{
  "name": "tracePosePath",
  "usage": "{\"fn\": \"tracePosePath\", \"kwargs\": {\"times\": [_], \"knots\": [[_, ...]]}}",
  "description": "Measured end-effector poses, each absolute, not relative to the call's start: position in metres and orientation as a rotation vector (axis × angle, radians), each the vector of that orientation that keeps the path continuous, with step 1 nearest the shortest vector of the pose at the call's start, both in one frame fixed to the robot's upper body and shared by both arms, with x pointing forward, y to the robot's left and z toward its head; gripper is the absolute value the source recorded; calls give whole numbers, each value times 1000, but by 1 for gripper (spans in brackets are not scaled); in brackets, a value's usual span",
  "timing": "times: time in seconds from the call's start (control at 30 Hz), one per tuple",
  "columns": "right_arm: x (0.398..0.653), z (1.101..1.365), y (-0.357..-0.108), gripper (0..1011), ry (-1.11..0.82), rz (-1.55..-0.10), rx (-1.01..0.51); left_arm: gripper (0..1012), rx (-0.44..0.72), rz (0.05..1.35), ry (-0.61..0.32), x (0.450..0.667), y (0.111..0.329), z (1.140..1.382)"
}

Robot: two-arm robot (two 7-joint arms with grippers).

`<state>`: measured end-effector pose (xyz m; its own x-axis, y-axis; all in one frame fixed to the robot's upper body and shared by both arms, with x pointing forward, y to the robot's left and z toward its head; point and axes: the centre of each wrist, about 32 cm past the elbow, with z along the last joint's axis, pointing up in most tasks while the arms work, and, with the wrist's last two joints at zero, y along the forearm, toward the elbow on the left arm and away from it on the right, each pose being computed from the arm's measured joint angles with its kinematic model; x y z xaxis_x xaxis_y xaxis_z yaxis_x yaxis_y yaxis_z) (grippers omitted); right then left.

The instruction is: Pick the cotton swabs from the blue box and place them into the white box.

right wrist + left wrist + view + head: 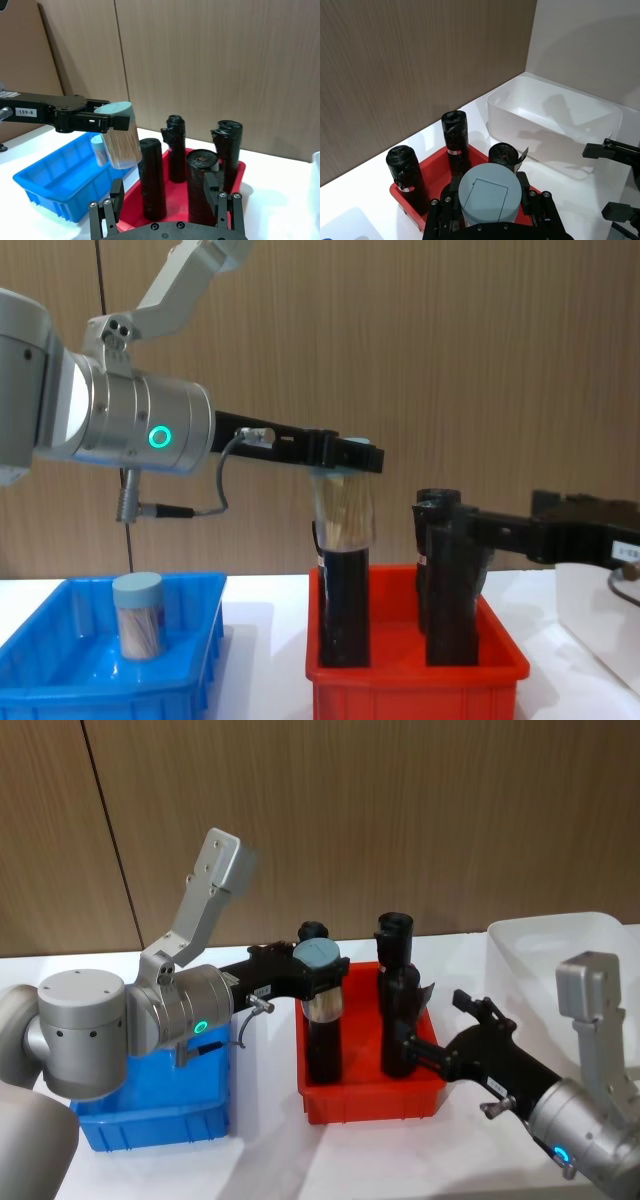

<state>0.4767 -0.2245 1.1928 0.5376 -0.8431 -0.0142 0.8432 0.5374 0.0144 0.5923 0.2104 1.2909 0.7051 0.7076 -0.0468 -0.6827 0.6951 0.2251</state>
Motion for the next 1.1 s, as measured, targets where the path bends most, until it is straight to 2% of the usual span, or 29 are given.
{"fn": "tracePosePath", "kwargs": {"times": [1.1], "knots": [[535,1195,-206,1003,140,-834,11,669,197,778,133,592,210,1291]]}}
